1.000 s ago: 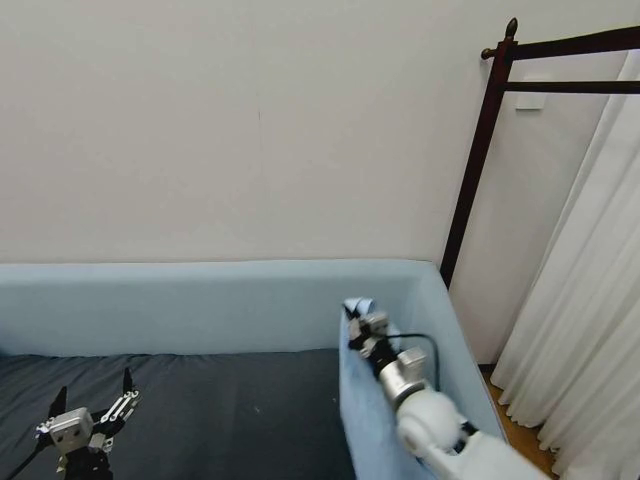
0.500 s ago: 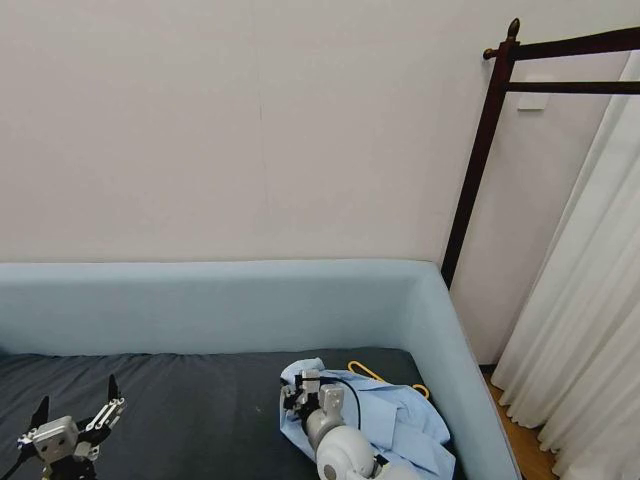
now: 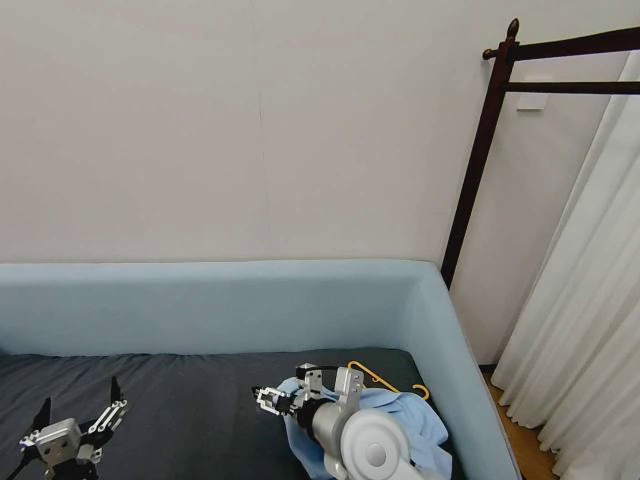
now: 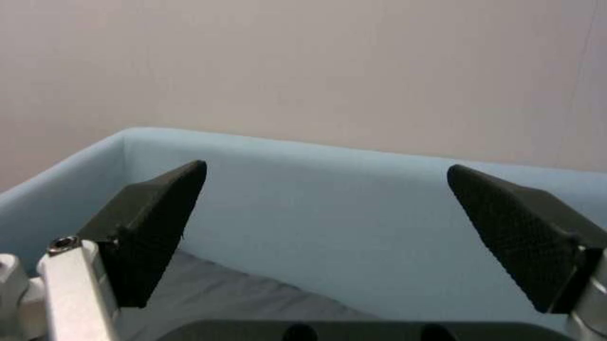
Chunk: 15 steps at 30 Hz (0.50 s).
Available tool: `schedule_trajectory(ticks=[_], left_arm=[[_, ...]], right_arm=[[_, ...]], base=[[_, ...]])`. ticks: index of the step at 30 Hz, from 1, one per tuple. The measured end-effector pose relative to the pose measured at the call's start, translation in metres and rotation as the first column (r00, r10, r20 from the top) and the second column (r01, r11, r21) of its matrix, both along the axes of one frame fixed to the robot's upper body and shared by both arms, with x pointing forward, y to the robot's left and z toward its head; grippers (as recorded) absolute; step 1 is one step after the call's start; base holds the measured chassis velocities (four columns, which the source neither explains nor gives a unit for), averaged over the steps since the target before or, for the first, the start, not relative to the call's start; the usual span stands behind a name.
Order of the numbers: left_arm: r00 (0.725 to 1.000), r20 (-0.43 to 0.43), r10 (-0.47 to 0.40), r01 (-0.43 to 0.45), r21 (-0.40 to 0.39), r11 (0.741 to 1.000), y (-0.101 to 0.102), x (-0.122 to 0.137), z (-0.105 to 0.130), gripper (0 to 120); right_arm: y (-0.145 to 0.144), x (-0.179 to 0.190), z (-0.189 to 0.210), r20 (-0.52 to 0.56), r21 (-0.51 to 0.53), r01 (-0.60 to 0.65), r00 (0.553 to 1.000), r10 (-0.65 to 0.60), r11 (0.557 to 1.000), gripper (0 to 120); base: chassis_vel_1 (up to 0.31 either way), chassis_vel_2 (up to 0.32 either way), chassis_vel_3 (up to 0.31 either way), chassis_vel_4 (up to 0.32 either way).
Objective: Pick up the clothes from the sofa and hang them on the clothes hanger.
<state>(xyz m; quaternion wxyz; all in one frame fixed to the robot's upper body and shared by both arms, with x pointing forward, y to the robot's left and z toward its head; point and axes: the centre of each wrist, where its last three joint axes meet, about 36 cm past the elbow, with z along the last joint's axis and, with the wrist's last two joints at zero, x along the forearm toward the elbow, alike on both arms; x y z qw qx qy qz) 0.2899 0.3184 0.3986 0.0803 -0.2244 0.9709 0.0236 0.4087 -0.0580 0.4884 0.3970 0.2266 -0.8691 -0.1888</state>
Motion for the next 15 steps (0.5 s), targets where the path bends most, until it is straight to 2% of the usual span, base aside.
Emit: schedule_trajectory(ticks=[3,10,15], left_arm=[[1.000,0.001,-0.003,0.003,0.004,1.000,0.001,0.001,0.001,100],[1.000,-0.001,-0.002,0.002,0.004,1.000,0.004,0.003,0.000,100],[1.000,-0.004,-0.002,0.002,0.002,1.000,0.004,0.005,-0.002,100]], right_arm=[[0.003,-0.001,-0.004,-0.054,-0.133,-0.031,0.998,0.024,0.991,100],[0.013,-0.005,-0.006,-0.102,-0.232,-0.043,0.995,0.020,0.972,100],[0.023,-0.002,-0.025,-0.066,-0.327,0.033,0.996,-0.058,0.945,100]], base=[[0.000,0.000,0.000,0.000],[0.000,0.000,0.000,0.000],[0.000,0.000,0.000,0.000]])
